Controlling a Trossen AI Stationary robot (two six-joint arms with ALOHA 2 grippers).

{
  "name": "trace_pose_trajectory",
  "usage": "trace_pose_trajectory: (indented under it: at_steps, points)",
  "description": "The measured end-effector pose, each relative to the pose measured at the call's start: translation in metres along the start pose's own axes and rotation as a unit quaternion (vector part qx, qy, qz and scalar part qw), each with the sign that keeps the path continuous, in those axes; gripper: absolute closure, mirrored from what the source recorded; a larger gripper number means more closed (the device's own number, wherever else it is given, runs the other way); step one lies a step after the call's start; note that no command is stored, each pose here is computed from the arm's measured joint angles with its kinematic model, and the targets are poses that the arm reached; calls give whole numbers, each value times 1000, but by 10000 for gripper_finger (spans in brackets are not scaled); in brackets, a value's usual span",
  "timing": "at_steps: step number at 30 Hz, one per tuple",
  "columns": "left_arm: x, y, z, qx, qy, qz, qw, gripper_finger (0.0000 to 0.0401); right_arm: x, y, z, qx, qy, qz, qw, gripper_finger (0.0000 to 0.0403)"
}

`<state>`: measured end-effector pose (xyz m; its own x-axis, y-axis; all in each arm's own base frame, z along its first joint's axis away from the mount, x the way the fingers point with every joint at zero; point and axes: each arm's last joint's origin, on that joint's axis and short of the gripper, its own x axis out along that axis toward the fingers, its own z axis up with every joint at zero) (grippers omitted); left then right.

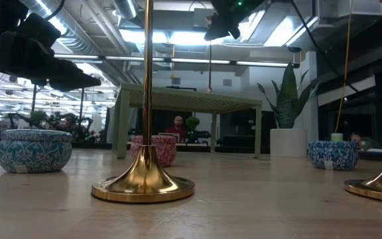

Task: Pick & Place candle stick holders
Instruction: Put the right gold candle holder on the shelf

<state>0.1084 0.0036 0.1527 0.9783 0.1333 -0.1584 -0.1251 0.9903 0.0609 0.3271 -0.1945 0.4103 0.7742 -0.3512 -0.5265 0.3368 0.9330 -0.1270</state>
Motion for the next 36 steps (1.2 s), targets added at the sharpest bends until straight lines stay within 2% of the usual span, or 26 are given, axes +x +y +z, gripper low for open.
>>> trace_pose_trajectory:
  at_steps: [6,13,19,27,36]
  points:
    - [0,0,0,0,0,0,1000,1,8,-3,-5,31,12,14,999,361]
    - [0,0,0,0,0,0,1000,1,8,-3,-4,31,11,13,999,372]
    - [0,0,0,0,0,0,1000,1,10,-4,-5,43,12,9,999,343]
    - [0,0,0,0,0,0,1000,1,22,-5,-10,45,26,13,999,365]
    - [0,0,0,0,0,0,1000,1,23,-6,-10,44,24,11,999,301]
